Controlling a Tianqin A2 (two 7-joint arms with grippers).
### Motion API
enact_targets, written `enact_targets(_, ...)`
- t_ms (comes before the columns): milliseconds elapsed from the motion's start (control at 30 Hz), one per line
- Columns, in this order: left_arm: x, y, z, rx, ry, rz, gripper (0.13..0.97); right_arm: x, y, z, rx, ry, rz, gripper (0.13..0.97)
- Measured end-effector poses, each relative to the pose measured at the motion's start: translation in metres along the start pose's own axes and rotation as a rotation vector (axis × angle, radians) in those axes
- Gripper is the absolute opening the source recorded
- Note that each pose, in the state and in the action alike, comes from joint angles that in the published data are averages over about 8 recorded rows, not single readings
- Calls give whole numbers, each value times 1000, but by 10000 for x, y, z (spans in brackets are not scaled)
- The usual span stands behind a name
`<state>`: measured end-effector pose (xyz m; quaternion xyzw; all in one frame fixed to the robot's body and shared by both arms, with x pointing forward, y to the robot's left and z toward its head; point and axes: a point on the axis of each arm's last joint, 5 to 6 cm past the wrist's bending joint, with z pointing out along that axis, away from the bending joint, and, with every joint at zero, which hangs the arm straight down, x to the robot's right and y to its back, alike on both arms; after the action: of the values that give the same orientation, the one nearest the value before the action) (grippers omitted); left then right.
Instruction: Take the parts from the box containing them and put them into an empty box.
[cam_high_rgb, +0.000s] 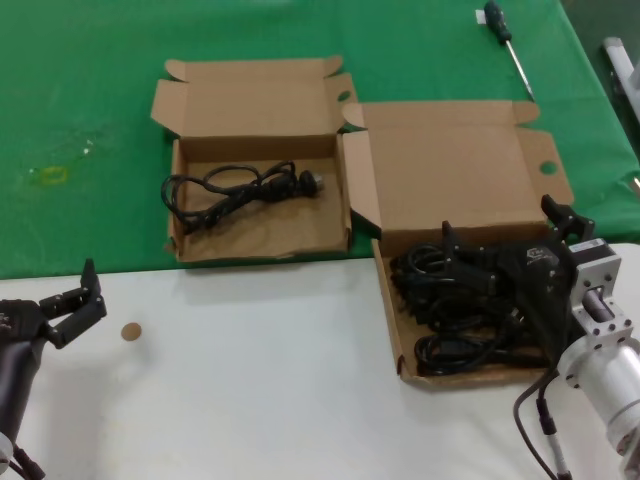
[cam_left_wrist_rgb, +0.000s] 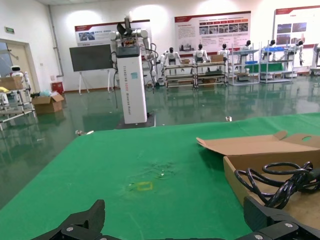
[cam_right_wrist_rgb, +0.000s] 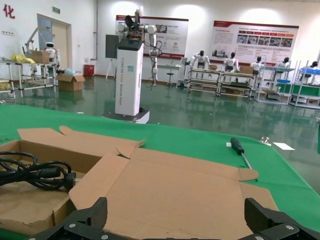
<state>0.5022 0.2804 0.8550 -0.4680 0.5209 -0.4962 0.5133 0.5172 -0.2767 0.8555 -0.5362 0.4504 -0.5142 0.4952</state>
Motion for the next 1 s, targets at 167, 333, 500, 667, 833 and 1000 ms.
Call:
enact_targets(167, 0, 0, 0, 0, 0, 0, 966, 0, 0, 0, 0, 0, 0, 966)
enact_targets(333, 0, 0, 0, 0, 0, 0, 966, 0, 0, 0, 0, 0, 0, 966)
enact_targets(500, 0, 0, 0, 0, 0, 0, 966, 0, 0, 0, 0, 0, 0, 966)
enact_targets(667, 0, 0, 0, 0, 0, 0, 966, 0, 0, 0, 0, 0, 0, 966)
enact_targets(833, 0, 0, 0, 0, 0, 0, 966, 0, 0, 0, 0, 0, 0, 966)
enact_targets(1000, 0, 0, 0, 0, 0, 0, 966, 0, 0, 0, 0, 0, 0, 966)
